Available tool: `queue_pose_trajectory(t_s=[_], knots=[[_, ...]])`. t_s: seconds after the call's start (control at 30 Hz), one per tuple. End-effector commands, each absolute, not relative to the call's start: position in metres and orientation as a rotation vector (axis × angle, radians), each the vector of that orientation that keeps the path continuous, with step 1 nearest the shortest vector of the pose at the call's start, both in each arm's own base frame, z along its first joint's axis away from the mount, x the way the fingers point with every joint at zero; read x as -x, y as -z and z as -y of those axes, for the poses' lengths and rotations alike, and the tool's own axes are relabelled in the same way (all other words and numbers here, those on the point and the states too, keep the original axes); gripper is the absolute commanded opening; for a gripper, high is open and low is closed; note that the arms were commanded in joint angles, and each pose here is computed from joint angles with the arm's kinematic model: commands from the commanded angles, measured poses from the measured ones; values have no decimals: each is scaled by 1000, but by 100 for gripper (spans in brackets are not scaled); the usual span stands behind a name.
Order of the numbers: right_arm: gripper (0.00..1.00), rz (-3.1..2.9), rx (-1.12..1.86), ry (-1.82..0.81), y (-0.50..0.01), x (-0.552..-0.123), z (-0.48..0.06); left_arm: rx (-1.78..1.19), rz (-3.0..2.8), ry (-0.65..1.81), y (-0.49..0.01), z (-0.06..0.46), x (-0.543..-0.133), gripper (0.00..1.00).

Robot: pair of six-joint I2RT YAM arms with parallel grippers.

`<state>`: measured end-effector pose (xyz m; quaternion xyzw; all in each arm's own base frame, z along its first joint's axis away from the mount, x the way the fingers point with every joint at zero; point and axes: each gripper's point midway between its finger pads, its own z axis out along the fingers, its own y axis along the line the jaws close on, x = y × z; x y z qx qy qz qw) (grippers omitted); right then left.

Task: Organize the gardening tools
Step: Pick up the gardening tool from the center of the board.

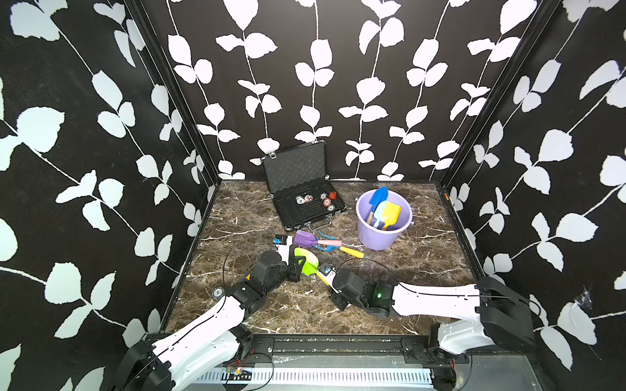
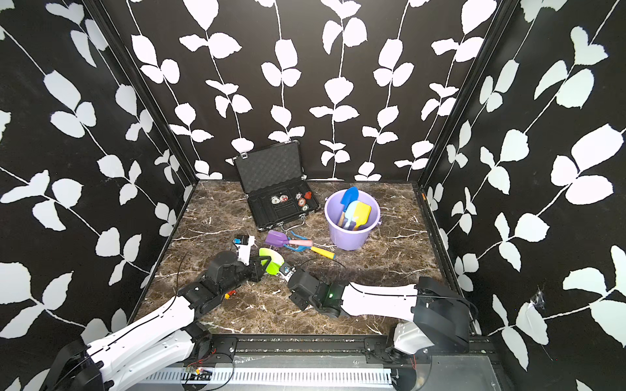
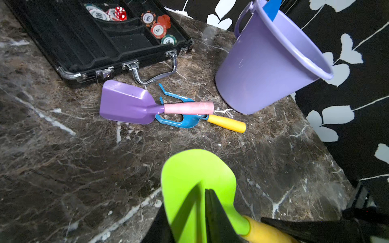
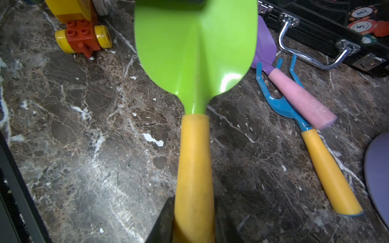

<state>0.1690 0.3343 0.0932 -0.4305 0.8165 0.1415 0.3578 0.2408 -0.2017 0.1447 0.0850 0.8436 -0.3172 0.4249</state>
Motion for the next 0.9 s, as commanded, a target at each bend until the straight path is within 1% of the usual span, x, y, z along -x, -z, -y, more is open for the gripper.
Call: queue_pose_trajectory(t_s=[0.0, 0.13, 0.2, 0.27, 0.33, 0.4, 0.43, 0.47, 0.5, 0.67, 0.83, 0.87], knots=[[0, -2047, 1080, -411, -109, -169, -341, -241, -2055, 877, -157, 211, -239, 13], [0, -2043, 1080, -415, -109, -168, -340, -240, -2049, 886, -158, 212, -239, 0], [0, -2046, 1081, -413, -107, -168, -339, -249, -2044, 886, -160, 213, -239, 0], [4, -2047, 1076, -413, -107, -168, -339, -259, -2041, 880, -161, 213, -240, 0], [13, -2050, 1064, -409, -107, -168, -337, -276, -2029, 873, -164, 214, -240, 0], [30, -2049, 1044, -409, -110, -169, -335, -294, -2010, 865, -170, 215, -242, 0], [46, -2053, 1033, -403, -110, -170, -333, -309, -1996, 862, -174, 215, -242, 0], [55, -2055, 1015, -391, -111, -172, -330, -327, -1977, 858, -181, 217, -243, 0], [59, -2057, 998, -384, -113, -173, -328, -345, -1960, 855, -187, 218, -243, 0], [71, -2076, 859, -308, -118, -184, -306, -433, -1846, 821, -230, 224, -249, 0], [83, -2095, 649, -205, -126, -197, -269, -497, -1746, 785, -277, 234, -261, 0], [88, -2095, 606, -186, -129, -199, -262, -508, -1727, 779, -286, 237, -264, 0]])
